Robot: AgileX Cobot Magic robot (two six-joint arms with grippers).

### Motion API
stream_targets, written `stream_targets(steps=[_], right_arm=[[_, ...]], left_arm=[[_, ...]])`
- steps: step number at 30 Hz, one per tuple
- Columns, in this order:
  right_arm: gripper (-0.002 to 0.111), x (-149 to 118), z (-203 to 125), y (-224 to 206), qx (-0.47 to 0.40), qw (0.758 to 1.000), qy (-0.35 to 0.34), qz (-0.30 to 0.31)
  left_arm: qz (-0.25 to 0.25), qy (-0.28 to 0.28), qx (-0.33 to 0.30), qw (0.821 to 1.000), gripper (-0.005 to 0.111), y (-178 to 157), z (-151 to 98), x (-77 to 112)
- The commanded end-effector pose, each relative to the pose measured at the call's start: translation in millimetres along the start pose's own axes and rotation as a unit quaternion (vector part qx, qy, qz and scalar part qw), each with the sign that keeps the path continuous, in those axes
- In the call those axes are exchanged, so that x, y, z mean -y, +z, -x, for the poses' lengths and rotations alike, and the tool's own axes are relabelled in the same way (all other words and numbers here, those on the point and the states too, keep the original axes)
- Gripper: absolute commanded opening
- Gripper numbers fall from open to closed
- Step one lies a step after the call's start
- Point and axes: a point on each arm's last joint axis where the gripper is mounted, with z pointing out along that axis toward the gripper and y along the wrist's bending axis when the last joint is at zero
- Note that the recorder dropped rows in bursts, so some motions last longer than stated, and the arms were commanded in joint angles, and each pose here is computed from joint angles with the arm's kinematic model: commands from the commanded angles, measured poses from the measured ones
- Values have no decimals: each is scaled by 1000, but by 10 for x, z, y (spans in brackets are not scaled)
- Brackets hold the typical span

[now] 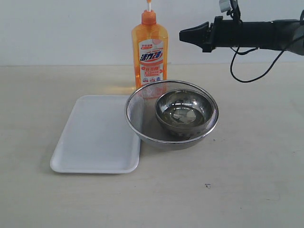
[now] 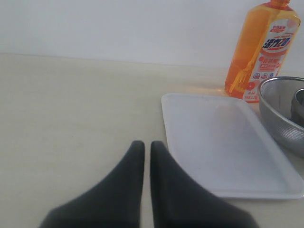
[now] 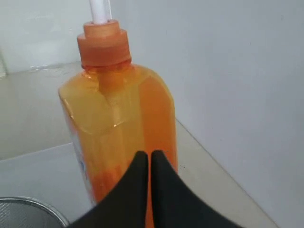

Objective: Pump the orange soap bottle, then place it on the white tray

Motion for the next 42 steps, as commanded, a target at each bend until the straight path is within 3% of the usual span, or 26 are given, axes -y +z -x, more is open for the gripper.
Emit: stream_targets(steps=[1, 10, 18, 32, 42], right_arm=[[0, 0, 27, 12, 5, 1000, 0, 5], [0, 6, 27, 2, 5, 1000, -11, 4], [0, 94, 16, -2, 4, 993, 112, -45], [0, 155, 32, -9, 18, 988, 132, -77], [0, 124, 64, -6, 34, 988, 141, -57]], left_arm=[[1, 3, -1, 1000, 5, 3, -9, -2], [1, 3, -1, 1000, 5, 3, -9, -2], [1, 3, -1, 1000, 5, 3, -9, -2], [1, 3, -1, 1000, 5, 3, -9, -2], [1, 3, -1, 1000, 5, 3, -9, -2]])
